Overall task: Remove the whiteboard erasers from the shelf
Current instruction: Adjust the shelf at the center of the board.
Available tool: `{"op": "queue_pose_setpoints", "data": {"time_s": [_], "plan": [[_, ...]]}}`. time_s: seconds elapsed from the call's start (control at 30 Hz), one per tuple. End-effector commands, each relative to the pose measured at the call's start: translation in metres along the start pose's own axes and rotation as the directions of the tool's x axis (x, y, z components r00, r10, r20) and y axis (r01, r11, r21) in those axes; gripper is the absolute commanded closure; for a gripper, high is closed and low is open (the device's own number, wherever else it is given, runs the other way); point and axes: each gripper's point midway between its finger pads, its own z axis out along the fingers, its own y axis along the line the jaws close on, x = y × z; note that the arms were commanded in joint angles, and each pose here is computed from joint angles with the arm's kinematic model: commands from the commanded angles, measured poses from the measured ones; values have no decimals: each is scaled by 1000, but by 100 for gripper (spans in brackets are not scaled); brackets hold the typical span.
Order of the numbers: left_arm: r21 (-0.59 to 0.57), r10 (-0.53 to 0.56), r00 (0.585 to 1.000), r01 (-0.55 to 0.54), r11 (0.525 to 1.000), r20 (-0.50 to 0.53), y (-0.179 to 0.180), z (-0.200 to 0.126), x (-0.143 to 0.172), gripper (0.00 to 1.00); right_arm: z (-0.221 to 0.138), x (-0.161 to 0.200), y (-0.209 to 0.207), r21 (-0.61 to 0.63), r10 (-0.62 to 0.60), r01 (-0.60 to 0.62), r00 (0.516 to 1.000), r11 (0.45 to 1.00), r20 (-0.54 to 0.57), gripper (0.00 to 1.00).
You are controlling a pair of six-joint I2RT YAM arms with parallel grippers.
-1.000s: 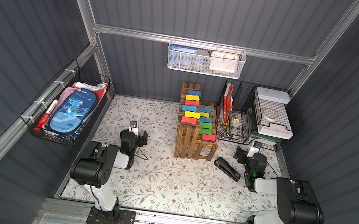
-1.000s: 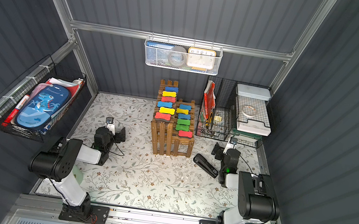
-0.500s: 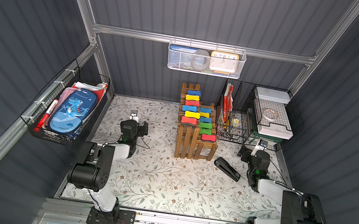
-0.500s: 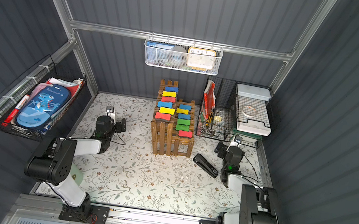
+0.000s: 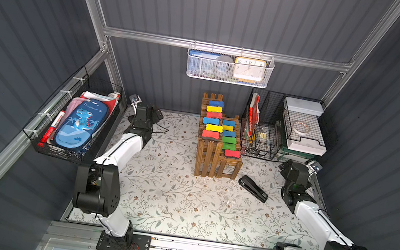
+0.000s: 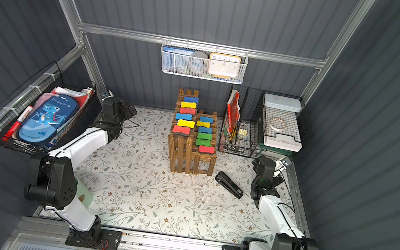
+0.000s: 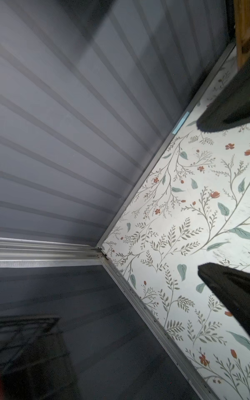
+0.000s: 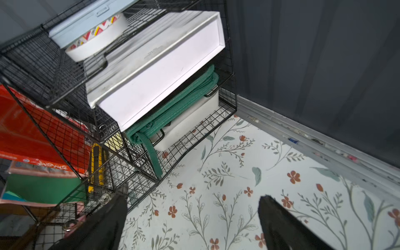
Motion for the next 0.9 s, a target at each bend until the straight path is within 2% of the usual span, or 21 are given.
{"op": "queue_pose_setpoints", "data": {"time_s": [0.0,0.07,0.13,0.17,0.27,0.33,0.4,0.43,0.6,0.7,0.87], "plan": [[-11,-12,980,10,1000,-197,9,-3,47,1,-3,10,-1,-39,152,-153,988,987,-23,1],[88,-64,978,83,993,-197,-7,-11,46,1,-5,11,19,-118,103,-112,991,987,-84,1],[182,-91,976,128,975,-199,-23,-20,43,1,-10,18,39,-173,25,-60,980,983,-200,1],[208,-91,979,129,970,-182,-28,-24,35,1,-15,22,46,-189,-7,-45,964,981,-265,1],[241,-90,968,148,959,-234,-41,-35,28,1,-24,35,69,-272,-76,-29,927,962,-366,4],[262,-89,955,166,951,-282,-50,-42,27,1,-33,47,87,-351,-119,-42,897,935,-425,9],[337,-78,948,186,923,-309,-67,-54,26,1,-40,66,102,-416,-181,-40,859,908,-479,17],[363,-78,947,195,911,-311,-73,-60,26,1,-43,72,107,-431,-202,-36,847,902,-492,20],[499,-38,962,174,849,-270,-105,-107,18,1,-53,93,128,-493,-248,-47,820,869,-516,53],[565,5,971,135,814,-240,-124,-134,16,1,-57,110,137,-507,-299,-14,793,862,-530,58],[617,33,972,122,777,-234,-136,-161,18,1,-56,130,150,-513,-342,32,780,858,-524,61]]}}
